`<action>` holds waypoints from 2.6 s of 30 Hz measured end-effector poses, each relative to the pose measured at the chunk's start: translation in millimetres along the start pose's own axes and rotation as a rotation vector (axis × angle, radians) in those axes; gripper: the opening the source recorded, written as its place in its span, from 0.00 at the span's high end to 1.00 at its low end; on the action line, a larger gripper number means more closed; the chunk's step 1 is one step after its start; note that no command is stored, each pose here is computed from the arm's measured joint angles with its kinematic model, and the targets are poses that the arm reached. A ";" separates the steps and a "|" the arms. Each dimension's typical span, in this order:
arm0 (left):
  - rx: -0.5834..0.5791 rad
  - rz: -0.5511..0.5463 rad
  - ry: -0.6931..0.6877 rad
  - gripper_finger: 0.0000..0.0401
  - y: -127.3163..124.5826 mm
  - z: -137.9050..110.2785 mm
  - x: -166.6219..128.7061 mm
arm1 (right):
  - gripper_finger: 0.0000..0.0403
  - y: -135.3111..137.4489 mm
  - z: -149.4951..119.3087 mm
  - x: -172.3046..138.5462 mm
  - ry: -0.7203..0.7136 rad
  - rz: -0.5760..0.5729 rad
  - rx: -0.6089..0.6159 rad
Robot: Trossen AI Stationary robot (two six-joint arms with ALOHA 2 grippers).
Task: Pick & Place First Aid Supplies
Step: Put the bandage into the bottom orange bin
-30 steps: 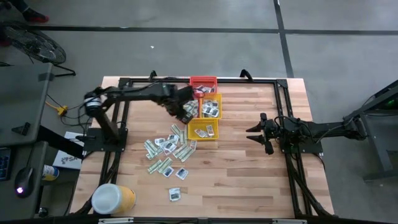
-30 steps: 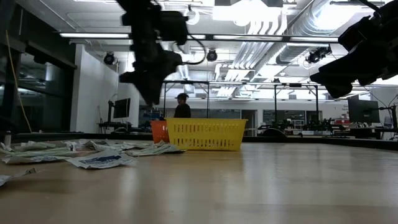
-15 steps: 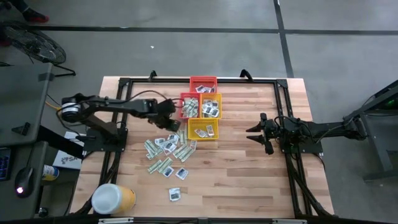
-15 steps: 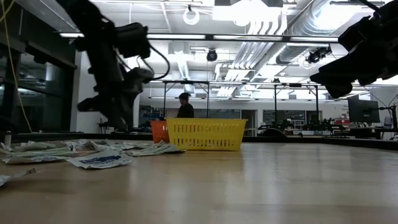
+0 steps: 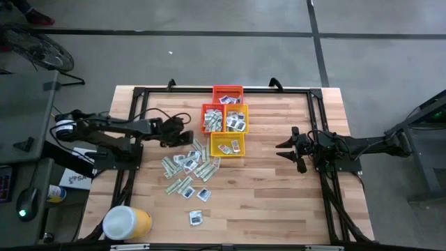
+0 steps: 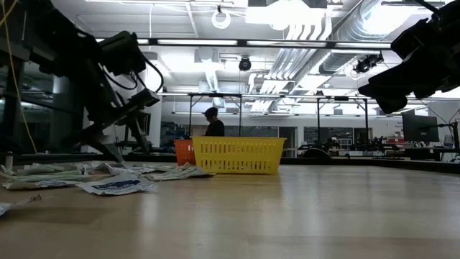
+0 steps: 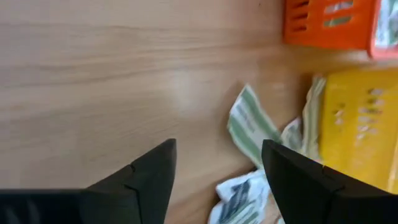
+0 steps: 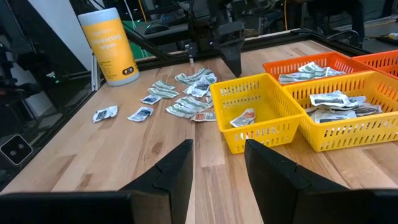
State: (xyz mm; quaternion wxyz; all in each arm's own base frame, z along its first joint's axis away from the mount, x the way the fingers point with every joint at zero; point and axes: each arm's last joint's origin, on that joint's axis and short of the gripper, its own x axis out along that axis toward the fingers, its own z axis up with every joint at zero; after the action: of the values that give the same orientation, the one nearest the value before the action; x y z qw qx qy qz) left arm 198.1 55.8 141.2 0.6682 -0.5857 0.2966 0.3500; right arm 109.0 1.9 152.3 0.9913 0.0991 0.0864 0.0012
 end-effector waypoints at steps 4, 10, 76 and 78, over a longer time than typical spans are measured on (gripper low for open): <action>-0.065 -0.042 -0.021 0.41 2.7 -0.4 5.3 | 0.65 0.0 0.0 0.0 0.000 0.000 0.000; -0.083 -0.050 -0.038 0.41 1.8 0.7 10.1 | 0.65 0.0 0.0 0.0 0.000 0.000 0.000; 0.105 0.073 -0.021 1.00 -4.3 -13.2 14.6 | 0.65 0.0 0.1 0.0 -0.001 0.000 0.000; 0.106 0.094 -0.044 1.00 -2.3 -12.7 6.9 | 0.65 0.0 0.1 0.0 -0.001 0.000 0.000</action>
State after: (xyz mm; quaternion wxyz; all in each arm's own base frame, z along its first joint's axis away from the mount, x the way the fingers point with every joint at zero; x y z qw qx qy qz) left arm 204.1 43.9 135.2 0.6876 -0.5271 0.3269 0.3774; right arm 109.0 1.9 152.4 0.9914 0.0991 0.0860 0.0011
